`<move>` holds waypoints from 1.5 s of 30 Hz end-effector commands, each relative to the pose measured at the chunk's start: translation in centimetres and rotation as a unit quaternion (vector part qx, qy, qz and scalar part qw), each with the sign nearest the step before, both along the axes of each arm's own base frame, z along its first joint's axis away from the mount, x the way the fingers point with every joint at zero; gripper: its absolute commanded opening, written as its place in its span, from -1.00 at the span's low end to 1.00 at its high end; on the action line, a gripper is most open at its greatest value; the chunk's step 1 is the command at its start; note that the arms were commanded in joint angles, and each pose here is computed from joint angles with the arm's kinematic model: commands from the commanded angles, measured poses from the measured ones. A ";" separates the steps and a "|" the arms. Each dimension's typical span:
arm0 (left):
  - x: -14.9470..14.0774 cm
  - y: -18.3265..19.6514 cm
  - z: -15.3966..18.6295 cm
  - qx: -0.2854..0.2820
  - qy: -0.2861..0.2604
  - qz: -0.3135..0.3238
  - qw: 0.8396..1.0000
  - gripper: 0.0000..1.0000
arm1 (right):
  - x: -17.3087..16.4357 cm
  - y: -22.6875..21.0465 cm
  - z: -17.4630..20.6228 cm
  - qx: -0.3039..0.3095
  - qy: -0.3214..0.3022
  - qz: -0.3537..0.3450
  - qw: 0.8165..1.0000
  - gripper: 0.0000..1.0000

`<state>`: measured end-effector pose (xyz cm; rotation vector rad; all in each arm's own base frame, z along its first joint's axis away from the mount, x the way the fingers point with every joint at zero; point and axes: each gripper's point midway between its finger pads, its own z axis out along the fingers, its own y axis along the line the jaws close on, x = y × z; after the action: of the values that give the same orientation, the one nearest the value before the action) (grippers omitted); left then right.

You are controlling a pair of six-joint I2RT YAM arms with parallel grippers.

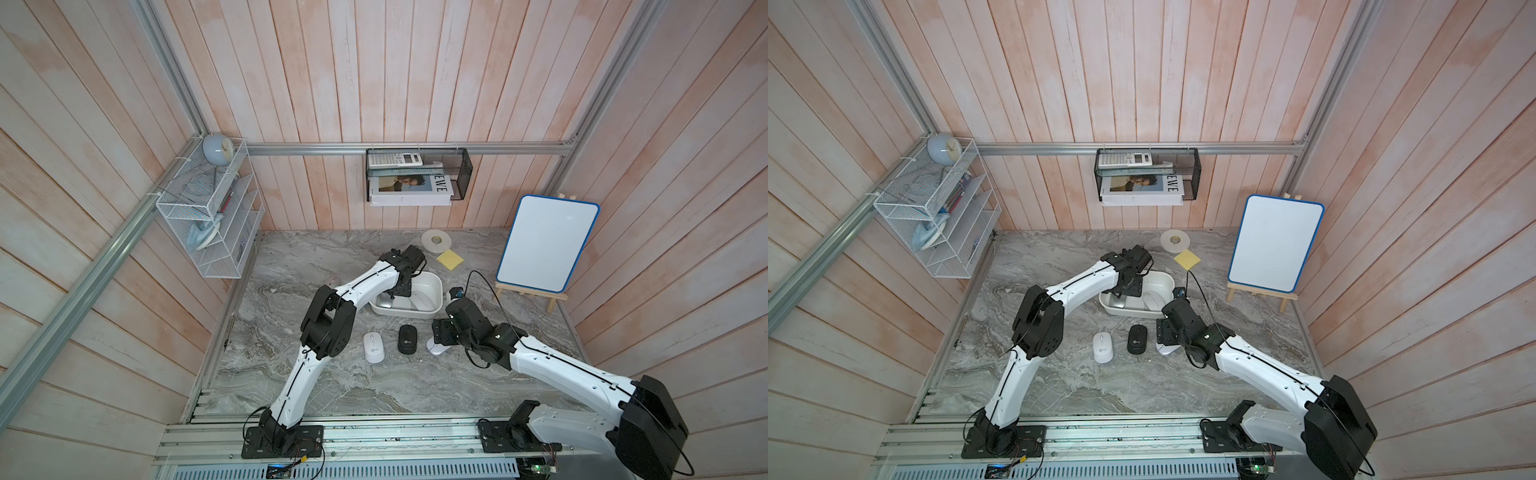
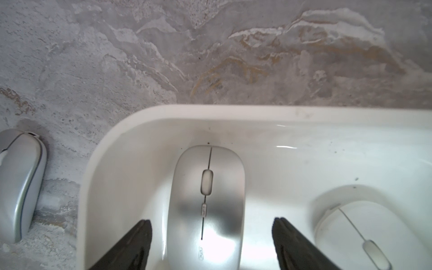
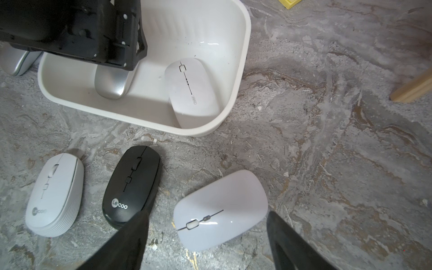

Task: Take out the mouse from the storage box
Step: Pick up the mouse from the storage box, then place the mouse at the center of the board.

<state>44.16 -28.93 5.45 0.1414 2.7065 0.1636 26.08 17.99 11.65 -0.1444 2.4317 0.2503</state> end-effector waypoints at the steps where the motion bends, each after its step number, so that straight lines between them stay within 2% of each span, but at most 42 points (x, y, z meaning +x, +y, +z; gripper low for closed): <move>1: -0.5 0.4 -2.7 0.014 0.024 0.009 1.000 0.72 | 0.1 -0.2 0.2 0.006 -0.001 -0.009 1.000 0.67; 9: -0.8 0.1 -4.8 0.010 0.046 0.009 0.999 0.68 | 0.0 -0.4 0.4 0.003 -0.003 -0.010 1.000 0.67; 17: -0.6 -0.2 -4.3 0.003 0.040 0.007 0.999 0.27 | 0.0 -0.6 0.6 0.000 -0.004 -0.014 1.000 0.72; 22: -0.1 -0.5 -1.7 0.000 0.008 0.003 1.000 -0.01 | 0.1 -0.8 0.8 -0.004 -0.005 -0.019 1.000 0.84; 26: 0.1 -0.8 1.8 -0.004 -0.028 -0.002 1.000 -0.09 | 0.2 -1.0 1.0 -0.007 -0.008 -0.024 1.000 0.87; 36: -0.9 0.4 9.8 -0.025 -0.093 -0.001 0.995 -0.12 | 0.1 -1.2 1.0 -0.007 -0.007 -0.027 1.000 0.86; 45: -1.5 5.2 13.5 -0.017 -0.121 0.034 0.992 -0.12 | 0.1 -1.2 1.2 -0.005 -0.007 -0.029 1.000 0.87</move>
<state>42.46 -26.30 18.38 0.0547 2.4875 0.0748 25.84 17.21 11.72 -0.1142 2.4396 0.2202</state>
